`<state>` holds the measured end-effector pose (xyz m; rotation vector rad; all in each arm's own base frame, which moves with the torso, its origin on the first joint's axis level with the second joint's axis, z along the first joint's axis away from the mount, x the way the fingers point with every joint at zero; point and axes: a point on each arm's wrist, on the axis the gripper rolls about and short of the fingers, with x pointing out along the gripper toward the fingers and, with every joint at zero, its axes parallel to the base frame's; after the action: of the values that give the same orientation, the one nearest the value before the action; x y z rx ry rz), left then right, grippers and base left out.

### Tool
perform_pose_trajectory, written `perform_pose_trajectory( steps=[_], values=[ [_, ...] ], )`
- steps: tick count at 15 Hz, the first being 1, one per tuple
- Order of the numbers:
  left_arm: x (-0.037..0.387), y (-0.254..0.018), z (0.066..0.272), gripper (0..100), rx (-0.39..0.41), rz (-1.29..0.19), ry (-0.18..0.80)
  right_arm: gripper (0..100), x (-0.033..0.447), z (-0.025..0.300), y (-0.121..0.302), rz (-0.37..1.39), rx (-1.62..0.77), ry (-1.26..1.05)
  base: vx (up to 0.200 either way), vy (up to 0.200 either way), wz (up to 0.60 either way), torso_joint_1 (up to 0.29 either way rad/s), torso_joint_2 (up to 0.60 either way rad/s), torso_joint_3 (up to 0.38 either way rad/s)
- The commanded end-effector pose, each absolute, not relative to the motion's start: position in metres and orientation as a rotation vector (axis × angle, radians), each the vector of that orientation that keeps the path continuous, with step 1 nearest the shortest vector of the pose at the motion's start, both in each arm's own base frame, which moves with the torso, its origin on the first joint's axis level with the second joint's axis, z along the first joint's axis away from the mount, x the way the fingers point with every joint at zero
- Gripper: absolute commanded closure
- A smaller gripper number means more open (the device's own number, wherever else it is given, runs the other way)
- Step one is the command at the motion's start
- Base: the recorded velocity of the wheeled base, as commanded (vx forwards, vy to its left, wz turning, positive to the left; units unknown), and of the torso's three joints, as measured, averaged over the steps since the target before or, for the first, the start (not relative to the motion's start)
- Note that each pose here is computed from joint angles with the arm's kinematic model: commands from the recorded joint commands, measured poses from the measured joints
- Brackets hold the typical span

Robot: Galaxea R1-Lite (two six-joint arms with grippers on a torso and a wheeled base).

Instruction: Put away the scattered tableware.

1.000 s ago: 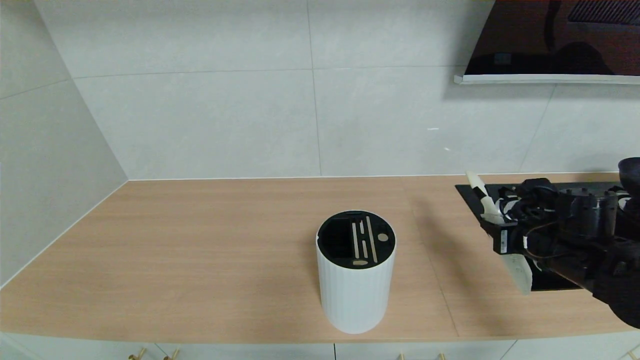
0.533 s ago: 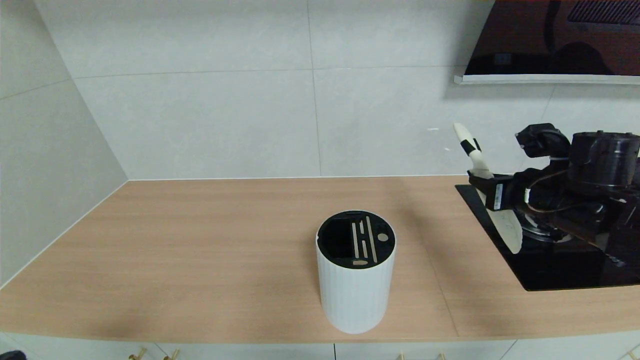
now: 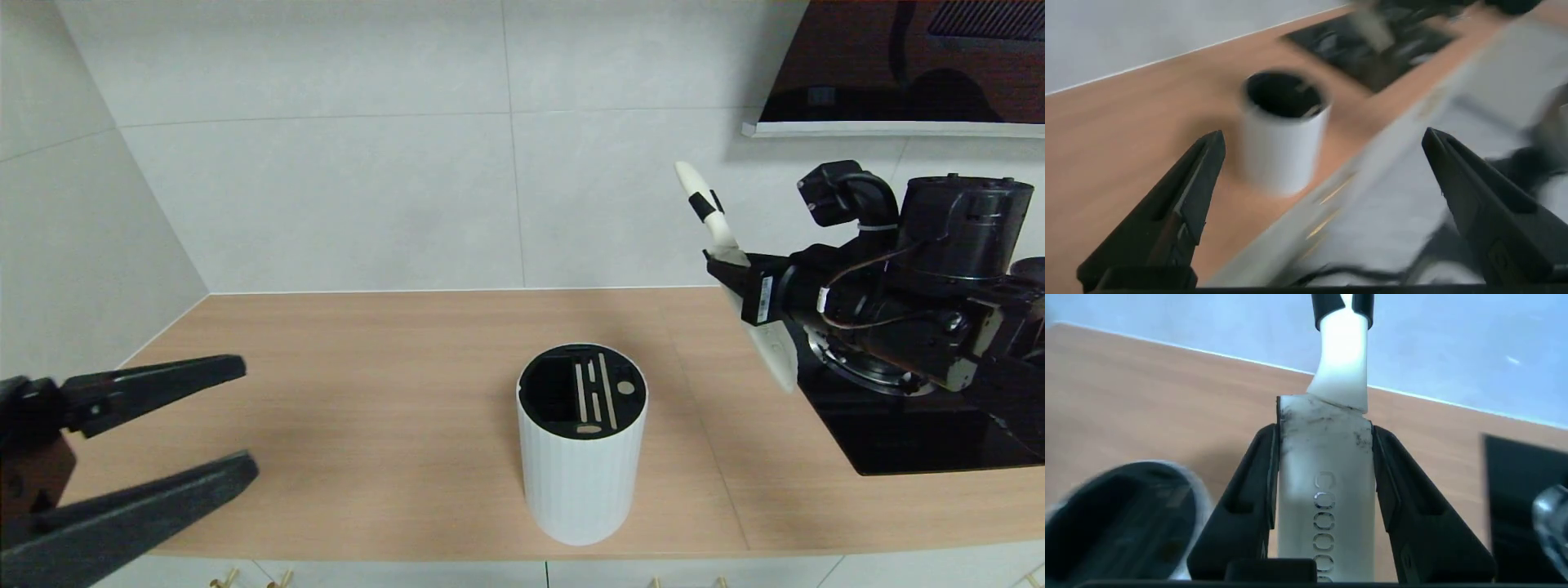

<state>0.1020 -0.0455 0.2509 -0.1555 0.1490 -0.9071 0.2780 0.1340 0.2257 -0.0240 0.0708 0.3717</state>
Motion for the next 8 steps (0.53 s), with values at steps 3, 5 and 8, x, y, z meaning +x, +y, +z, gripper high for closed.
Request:
perform_pose_trajectory(
  steps=[3, 5, 8],
  values=[
    [0.151, -0.079, 0.239, 0, -0.352, -0.991, 0.286, 100, 0.265, 0.217, 0.148, 0.444, -0.028, 0.100, 0.000, 0.000, 0.00, 0.000, 0.00, 0.000],
    [0.159, -0.086, 0.243, 0, -0.470, -1.007, 0.292, 100, 0.255, 0.218, 0.165, 0.503, -0.032, 0.100, 0.000, 0.000, 0.00, 0.000, 0.00, 0.000],
    [0.177, -0.094, 0.241, 0, -0.598, -0.972, 0.295, 100, 0.230, 0.221, 0.193, 0.610, 0.018, 0.106, 0.000, 0.000, 0.00, 0.000, 0.00, 0.000]
  ],
)
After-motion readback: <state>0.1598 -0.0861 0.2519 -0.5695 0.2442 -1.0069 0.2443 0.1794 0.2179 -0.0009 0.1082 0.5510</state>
